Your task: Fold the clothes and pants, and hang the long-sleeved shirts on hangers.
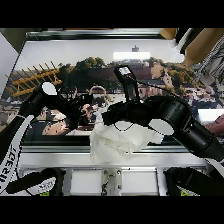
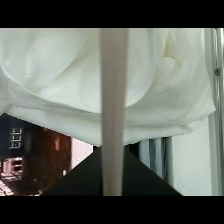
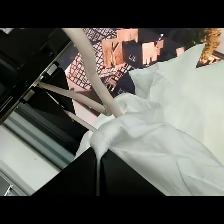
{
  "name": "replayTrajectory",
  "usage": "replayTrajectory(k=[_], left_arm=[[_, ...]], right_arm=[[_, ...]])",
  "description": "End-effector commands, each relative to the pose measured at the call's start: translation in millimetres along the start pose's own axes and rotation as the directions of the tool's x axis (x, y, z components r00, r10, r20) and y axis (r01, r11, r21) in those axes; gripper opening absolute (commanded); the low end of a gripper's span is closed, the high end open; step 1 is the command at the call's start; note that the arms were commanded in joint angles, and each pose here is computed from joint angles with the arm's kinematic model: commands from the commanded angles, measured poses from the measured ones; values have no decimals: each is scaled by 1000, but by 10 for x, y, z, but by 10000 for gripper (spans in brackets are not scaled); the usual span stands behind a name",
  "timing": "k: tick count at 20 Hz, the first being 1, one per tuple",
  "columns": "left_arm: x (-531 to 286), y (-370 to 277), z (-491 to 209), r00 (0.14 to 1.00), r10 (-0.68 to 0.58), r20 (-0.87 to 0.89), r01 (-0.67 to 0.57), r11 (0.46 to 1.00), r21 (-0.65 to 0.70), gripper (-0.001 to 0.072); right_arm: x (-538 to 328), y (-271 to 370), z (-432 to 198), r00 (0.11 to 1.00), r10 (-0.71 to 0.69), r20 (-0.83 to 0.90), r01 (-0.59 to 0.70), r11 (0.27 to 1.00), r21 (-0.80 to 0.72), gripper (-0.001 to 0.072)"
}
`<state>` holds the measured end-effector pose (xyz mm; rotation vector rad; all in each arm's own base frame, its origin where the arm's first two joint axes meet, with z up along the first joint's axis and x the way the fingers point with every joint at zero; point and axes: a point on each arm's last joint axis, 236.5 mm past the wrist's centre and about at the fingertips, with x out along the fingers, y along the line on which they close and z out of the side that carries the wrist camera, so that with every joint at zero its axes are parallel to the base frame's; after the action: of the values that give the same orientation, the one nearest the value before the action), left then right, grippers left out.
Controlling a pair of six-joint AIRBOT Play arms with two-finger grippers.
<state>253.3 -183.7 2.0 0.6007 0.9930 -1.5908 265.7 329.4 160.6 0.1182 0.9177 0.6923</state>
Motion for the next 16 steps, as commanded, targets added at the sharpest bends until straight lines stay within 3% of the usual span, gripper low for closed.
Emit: replayTrajectory(k=[1, 2, 10, 11, 12, 16], left_arm=[[0, 0, 2, 1000, 0, 0, 0, 1000, 2, 12], [0, 0, 2, 1000, 0, 0, 0, 1000, 2, 12], [0, -3, 1, 1000, -2, -1, 2, 1000, 2, 12], [0, -2, 1, 1000, -1, -1, 1, 1000, 2, 13], [0, -2, 1, 1000, -1, -1, 1, 1000, 2, 12], [0, -3, 1, 1000, -2, -1, 2, 1000, 2, 12]], right_arm=[[6, 42, -6, 1000, 17, -4, -17, 1000, 11, 244], [6, 55, -12, 1000, 22, -6, -22, 1000, 14, 406], [-476, -26, 44, 999, 46, 25, -46, 999, 2, 410], [-588, -91, -2, 999, 48, 5, -48, 999, 5, 506], [-677, -141, -49, 998, 58, -18, -58, 998, 11, 652], [-893, -332, -179, 988, 120, -102, -125, 991, -37, 667]])
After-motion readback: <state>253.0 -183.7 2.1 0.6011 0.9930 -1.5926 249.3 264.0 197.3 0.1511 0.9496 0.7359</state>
